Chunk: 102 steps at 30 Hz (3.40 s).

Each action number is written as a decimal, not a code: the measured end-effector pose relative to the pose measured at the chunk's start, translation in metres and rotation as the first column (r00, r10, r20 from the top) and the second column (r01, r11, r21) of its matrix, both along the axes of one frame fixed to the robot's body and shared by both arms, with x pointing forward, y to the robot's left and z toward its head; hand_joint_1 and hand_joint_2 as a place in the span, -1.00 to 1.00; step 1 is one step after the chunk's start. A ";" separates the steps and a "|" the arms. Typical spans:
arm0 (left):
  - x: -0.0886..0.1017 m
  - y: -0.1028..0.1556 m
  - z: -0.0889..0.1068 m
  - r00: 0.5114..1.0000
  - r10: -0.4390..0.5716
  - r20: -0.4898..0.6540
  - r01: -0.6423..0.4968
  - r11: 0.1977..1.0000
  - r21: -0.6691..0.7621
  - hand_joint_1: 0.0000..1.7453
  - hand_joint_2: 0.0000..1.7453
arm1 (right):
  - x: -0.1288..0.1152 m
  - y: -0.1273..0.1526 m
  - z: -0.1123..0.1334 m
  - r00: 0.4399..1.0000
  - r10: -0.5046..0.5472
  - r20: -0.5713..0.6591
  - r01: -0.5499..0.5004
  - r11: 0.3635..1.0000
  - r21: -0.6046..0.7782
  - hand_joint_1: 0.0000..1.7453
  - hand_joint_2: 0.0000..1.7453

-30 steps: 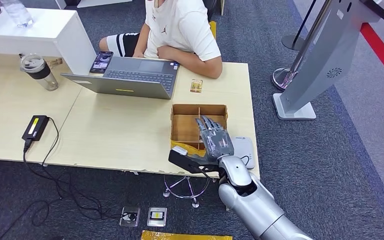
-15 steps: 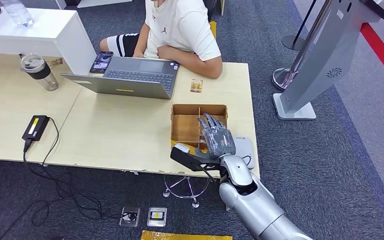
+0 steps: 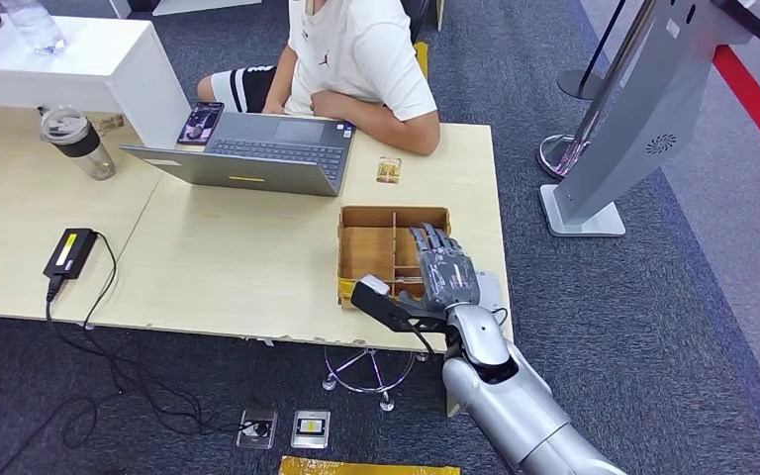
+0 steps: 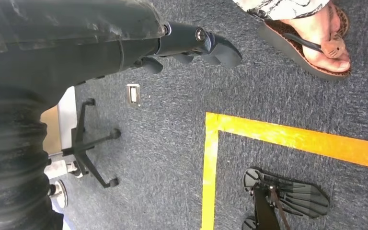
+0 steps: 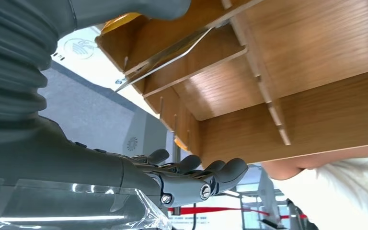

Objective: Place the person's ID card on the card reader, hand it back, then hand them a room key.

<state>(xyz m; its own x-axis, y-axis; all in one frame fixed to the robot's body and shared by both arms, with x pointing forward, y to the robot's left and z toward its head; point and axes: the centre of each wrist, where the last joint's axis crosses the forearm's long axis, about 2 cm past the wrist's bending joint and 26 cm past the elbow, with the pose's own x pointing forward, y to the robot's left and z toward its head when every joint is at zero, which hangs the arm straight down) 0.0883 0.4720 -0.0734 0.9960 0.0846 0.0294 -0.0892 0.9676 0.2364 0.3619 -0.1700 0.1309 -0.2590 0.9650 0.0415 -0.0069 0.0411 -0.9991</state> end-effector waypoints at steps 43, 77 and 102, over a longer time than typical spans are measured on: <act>0.000 0.001 0.000 0.999 0.034 0.000 -0.034 0.999 0.004 -1.00 1.00 | 0.006 -0.016 0.000 0.999 -0.024 -0.047 0.023 1.000 -0.019 0.89 1.00; 0.000 -0.002 -0.001 0.999 0.048 0.001 -0.048 0.999 -0.010 -1.00 1.00 | 0.020 -0.021 0.024 0.998 -0.026 0.065 0.016 0.990 0.143 1.00 1.00; -0.001 -0.002 -0.001 1.000 0.002 0.009 -0.002 1.000 -0.015 -1.00 1.00 | 0.035 -0.037 0.071 0.956 -0.026 0.293 -0.125 0.866 0.484 1.00 1.00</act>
<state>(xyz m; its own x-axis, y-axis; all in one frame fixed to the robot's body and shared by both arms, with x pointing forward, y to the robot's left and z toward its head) 0.0873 0.4701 -0.0742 0.9955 0.0868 0.0369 -0.0928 0.9709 0.2208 0.3971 -0.2070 0.2017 -0.3795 0.8214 0.4257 0.2541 0.5349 -0.8058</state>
